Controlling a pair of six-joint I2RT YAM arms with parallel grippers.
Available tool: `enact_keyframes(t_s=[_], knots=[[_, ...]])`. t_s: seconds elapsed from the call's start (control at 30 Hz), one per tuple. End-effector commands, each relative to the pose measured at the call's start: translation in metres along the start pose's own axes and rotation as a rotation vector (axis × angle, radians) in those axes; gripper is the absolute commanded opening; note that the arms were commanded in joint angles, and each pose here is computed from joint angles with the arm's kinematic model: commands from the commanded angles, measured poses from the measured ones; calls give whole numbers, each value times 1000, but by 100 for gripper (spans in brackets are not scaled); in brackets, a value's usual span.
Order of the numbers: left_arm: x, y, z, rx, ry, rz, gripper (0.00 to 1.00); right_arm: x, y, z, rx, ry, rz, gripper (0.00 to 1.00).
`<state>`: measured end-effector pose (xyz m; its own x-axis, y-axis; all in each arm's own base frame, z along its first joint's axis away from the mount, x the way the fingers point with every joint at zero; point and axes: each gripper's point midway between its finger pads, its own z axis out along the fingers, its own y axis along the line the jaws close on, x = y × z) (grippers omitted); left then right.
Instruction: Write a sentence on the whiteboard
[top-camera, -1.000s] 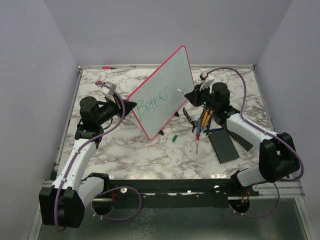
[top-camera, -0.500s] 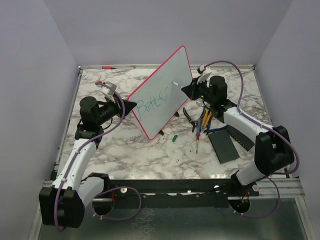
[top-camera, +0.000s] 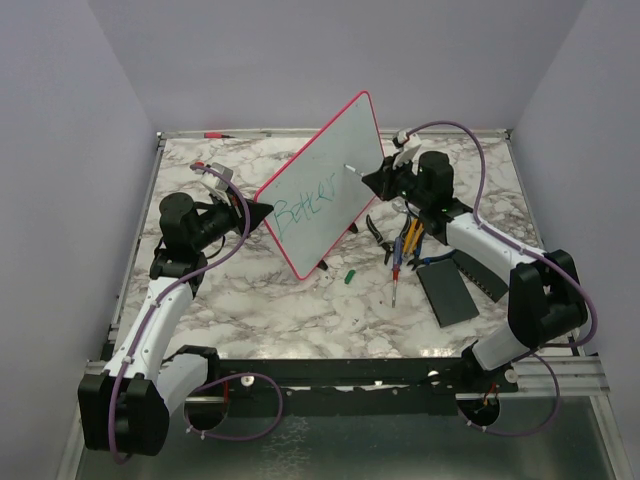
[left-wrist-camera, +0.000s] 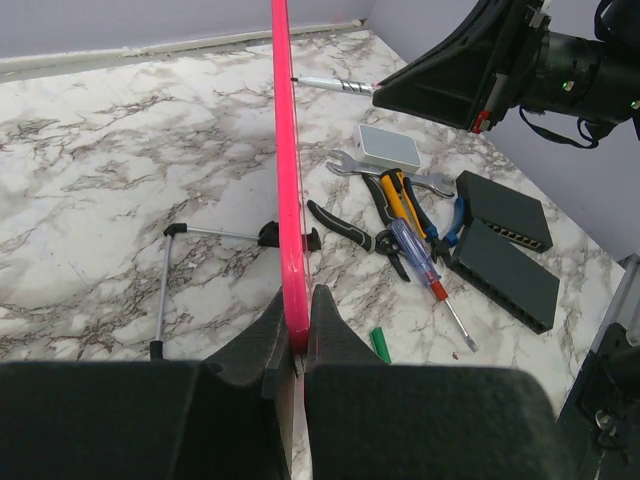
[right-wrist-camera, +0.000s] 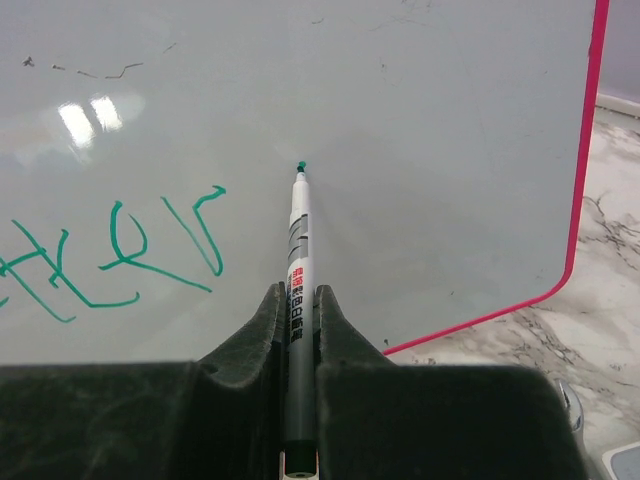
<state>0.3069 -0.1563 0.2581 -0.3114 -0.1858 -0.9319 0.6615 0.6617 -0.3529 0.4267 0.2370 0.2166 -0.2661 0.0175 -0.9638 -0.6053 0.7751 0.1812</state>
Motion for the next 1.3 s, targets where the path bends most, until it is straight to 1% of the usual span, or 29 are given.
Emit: enact_keyframes(t_s=[0.0,0.2,0.4,0.57,0.97,1.27], knots=[[69,0,-5,21,215,-101,0,22,16,0,-57,54,-6,1],[69,1,-5,20,216,-102,0,39,10,-4,-25,90,4,1],[69,1,-5,20,216,-102,0,38,-3,-3,55,79,13,1],[69,0,-5,22,216,-102,0,21,-6,2,71,42,12,1],[69,0,-5,24,217,-101,0,-25,1,12,34,-42,-27,1],[69,0,-5,23,217,-104,0,-42,2,15,33,-75,-45,1]])
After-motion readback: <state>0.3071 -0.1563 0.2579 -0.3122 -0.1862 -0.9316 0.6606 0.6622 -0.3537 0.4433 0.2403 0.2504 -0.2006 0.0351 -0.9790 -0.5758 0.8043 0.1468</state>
